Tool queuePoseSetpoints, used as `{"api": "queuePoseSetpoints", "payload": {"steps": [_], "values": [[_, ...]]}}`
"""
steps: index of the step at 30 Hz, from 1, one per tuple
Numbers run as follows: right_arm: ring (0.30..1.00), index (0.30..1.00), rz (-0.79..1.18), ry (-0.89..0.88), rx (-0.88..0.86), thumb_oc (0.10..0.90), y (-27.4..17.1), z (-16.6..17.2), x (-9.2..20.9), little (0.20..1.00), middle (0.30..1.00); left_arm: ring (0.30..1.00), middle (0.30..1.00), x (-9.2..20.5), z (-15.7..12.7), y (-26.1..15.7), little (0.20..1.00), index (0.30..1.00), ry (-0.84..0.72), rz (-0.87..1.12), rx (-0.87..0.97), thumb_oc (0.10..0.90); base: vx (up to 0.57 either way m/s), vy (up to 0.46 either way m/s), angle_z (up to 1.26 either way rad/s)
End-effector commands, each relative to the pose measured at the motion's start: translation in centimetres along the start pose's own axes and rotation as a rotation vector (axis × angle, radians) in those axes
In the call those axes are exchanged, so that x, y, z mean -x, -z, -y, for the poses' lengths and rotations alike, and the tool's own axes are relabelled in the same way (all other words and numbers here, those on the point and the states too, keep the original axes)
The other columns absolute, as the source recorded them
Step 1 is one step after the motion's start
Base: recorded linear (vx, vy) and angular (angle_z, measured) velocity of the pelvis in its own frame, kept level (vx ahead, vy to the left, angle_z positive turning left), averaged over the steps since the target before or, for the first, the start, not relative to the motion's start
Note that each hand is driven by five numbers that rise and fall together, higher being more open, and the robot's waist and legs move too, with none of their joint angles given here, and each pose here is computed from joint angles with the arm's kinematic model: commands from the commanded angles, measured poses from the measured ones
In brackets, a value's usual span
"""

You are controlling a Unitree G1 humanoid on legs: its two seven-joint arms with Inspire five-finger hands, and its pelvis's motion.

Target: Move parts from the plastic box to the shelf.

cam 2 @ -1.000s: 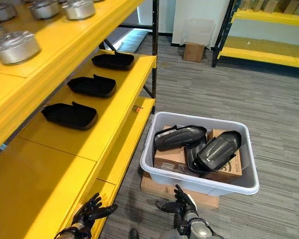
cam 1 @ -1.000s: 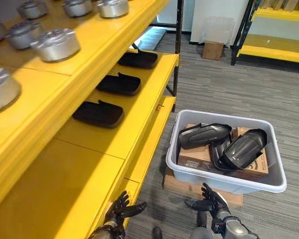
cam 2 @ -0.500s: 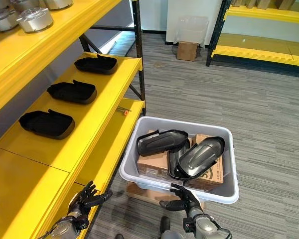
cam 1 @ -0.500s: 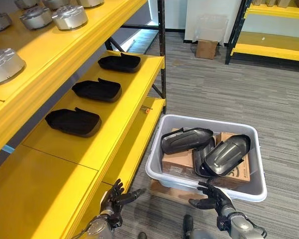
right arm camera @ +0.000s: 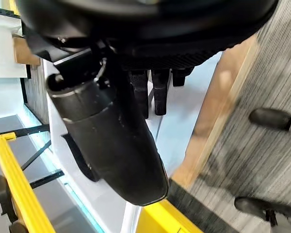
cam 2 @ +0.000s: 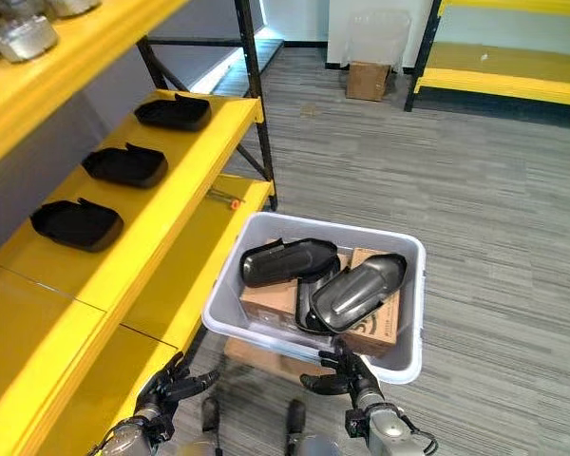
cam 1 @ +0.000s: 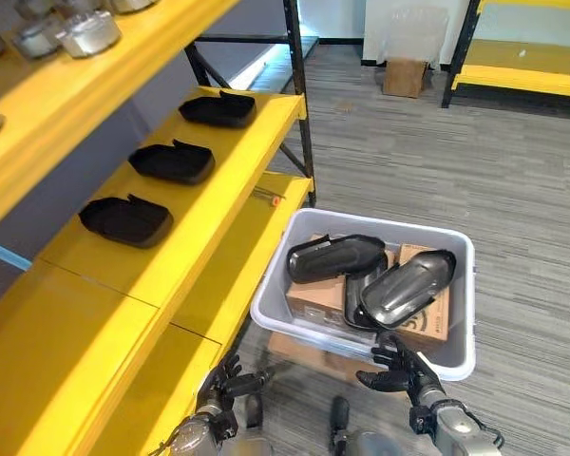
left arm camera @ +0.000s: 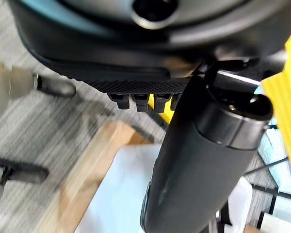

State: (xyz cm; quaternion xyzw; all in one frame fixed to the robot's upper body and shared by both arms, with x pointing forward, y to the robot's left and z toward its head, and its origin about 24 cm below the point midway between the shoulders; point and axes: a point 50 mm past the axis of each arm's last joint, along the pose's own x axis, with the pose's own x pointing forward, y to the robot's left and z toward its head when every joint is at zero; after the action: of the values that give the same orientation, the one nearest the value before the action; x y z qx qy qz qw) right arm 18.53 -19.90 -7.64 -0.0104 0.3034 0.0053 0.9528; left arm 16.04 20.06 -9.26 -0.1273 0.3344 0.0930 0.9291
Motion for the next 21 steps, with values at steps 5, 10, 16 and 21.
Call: {"api": "queuePoseSetpoints", "payload": {"steps": [5,10,16,21], "values": [[1.0,1.0,0.198,0.028,-0.011,0.9,-3.6,1.2,0.4,1.0,1.0,1.0,1.0,0.4,-0.6,-3.9,1.0,1.0,0.047,0.192,-0.074,0.9,0.1,0.133,-0.36],[1.0,1.0,0.183,0.005,-0.025,0.9,-3.3,0.5,0.2,1.0,1.0,1.0,1.0,0.5,-1.1,-3.9,1.0,1.0,0.038,0.186,-0.097,0.9,0.04,0.139,-0.31],[1.0,1.0,0.179,-0.017,-0.033,0.9,-3.1,0.2,0.5,1.0,1.0,1.0,1.0,0.7,-1.7,-4.4,1.0,1.0,0.028,0.195,-0.124,0.9,0.03,0.086,-0.23],[1.0,1.0,0.201,-0.032,-0.028,0.9,-3.6,0.1,0.6,1.0,1.0,1.0,1.0,0.8,-1.7,-4.5,1.0,1.0,0.036,0.201,-0.134,0.9,0.02,0.042,-0.08]]}}
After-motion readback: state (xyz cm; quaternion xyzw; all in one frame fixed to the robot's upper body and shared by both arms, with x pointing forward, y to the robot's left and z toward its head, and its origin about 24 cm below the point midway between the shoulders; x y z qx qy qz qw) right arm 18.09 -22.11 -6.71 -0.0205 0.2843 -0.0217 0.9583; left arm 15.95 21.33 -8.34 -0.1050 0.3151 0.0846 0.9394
